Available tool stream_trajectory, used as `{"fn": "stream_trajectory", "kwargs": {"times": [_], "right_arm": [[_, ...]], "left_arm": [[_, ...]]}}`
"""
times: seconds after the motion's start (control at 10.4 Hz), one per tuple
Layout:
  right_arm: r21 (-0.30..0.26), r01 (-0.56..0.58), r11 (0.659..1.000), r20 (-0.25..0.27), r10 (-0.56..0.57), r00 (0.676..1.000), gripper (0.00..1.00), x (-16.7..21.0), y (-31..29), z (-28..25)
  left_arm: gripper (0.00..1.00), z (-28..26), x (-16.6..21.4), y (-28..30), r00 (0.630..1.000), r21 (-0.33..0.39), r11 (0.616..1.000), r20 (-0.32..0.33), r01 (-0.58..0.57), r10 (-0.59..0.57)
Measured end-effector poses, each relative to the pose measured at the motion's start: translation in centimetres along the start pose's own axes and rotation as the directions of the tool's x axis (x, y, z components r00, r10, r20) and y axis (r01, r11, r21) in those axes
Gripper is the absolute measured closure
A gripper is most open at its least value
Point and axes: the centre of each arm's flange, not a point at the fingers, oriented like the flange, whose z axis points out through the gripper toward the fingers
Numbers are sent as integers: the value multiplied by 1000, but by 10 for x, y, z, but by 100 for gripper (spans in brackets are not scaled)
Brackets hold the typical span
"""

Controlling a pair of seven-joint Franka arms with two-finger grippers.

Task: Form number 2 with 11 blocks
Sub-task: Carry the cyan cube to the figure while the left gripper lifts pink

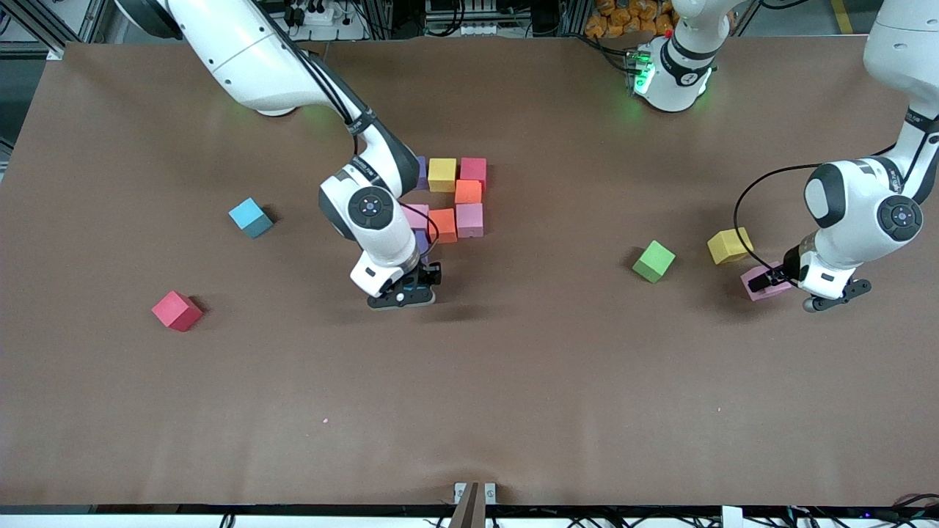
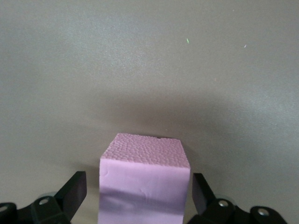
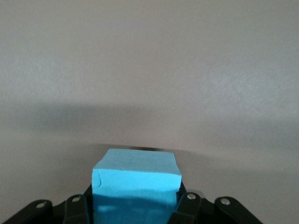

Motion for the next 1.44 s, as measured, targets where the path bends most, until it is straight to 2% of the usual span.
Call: {"fn": "stream_trajectory", "kwargs": {"times": [0.29, 0.58, 0.67, 0.96, 1.15, 1.44], "right_arm": [[-22, -2, 1000, 25, 3, 1000, 41, -4, 5, 6], [-39, -21, 999, 48, 23, 999, 41, -11, 10, 18], [-39, -27, 999, 48, 29, 998, 41, -13, 9, 19], [-39, -44, 998, 47, 46, 998, 41, -14, 7, 19], [-39, -49, 998, 47, 51, 998, 41, -14, 7, 19], [-42, -50, 998, 50, 52, 997, 41, -15, 7, 21]], "left_arm": [[41, -1, 0, 3, 1000, -1, 1000, -2, -4, 4], [41, -14, 10, 7, 1000, 0, 1000, -14, 21, -21], [41, -29, 16, 19, 998, 3, 998, -1, 57, -57], [41, -72, 25, 92, 984, 4, 984, 14, 178, -178], [41, -80, 19, 130, 968, -2, 968, 1, 252, -252], [41, -77, 5, 186, 924, -9, 924, 6, 382, -382]]}}
